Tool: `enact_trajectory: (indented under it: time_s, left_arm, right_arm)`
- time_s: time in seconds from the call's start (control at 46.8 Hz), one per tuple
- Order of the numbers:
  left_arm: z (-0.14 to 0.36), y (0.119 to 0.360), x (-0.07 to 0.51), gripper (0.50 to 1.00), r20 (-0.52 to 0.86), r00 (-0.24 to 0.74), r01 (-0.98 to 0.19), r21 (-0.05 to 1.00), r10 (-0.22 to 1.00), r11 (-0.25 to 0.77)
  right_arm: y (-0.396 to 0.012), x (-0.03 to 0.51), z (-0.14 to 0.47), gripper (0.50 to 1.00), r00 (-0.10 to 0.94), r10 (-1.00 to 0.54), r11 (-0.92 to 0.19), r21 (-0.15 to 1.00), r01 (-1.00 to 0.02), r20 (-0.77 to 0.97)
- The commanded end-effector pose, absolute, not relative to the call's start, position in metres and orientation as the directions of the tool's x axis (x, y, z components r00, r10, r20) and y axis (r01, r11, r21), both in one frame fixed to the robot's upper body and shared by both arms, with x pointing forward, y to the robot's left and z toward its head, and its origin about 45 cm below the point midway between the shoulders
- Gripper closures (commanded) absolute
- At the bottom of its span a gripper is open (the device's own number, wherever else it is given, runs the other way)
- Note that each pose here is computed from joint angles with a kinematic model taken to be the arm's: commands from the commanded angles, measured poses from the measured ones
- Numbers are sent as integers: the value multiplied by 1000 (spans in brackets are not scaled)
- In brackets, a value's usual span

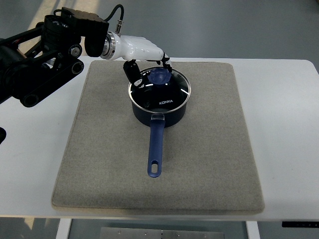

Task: Open pot lid and place left with left hand
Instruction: 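Close the left hand's fingers around the blue lid knob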

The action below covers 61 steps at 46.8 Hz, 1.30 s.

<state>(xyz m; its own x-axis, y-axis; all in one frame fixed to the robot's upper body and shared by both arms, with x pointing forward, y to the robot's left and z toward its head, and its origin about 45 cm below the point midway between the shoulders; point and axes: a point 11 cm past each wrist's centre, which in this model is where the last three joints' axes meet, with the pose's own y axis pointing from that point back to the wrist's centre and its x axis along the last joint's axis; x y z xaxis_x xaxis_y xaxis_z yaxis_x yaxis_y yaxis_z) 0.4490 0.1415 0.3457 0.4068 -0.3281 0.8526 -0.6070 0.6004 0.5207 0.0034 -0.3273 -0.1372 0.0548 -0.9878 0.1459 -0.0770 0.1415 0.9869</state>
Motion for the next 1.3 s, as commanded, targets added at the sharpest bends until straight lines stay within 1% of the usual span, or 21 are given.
enact_trajectory:
  time_s: [0.0,0.214,0.384,0.427,0.47,0.513,0.598,0.662,0.876,0.918,0.94,1.004,1.047,1.175,1.282]
  left_arm:
    - [344,143,451,671,851,413,-610,524,-326,595]
    - [343,145,451,671,849,418,-611,526,-324,592]
    - [340,136,449,679,848,419,-598,527,-325,604]
    - [340,136,449,699,848,419,-598,527,-325,604]
    - [340,136,449,729,848,419,-598,527,-325,604]
    - [340,135,449,791,849,417,-597,526,-325,606]
    - [341,135,449,872,849,416,-598,525,-325,606]
    - [341,135,449,902,850,415,-598,524,-324,606]
    - [343,135,449,911,852,412,-600,521,-323,607]
    - [344,135,450,926,853,412,-601,519,-322,608]
    - [344,135,450,943,853,412,-601,519,-322,608]
    - [344,135,450,956,853,411,-601,518,-321,609]
    - [345,135,450,977,855,410,-602,516,-318,610]
    - [347,134,450,1000,857,409,-603,512,-315,612]
    - [348,134,450,1000,857,407,-604,512,-316,611]
  right_arm:
    - [-327,3,-137,585,55,-988,141,987,-77,146]
    - [-327,3,-137,585,55,-988,141,987,-77,146]
    - [-327,3,-137,585,55,-988,141,987,-77,146]
    - [-327,3,-137,585,54,-988,141,987,-77,146]
    - [-327,3,-137,585,54,-988,141,987,-77,146]
    - [-327,3,-137,585,54,-988,141,987,-77,146]
    - [-327,3,-137,585,57,-988,141,987,-77,146]
    - [-327,3,-137,585,54,-988,141,987,-77,146]
    - [-327,3,-137,585,54,-988,141,987,-77,146]
    - [-327,3,-137,585,54,-988,141,987,-77,146]
    - [-327,3,-137,585,55,-988,141,987,-77,146]
    - [-327,3,-137,585,55,-988,141,987,-77,146]
    - [-327,3,-137,585,54,-988,141,987,-77,146]
    - [-327,3,-137,585,55,-988,141,987,-77,146]
    - [-327,3,-137,585,54,-988,141,987,-77,146]
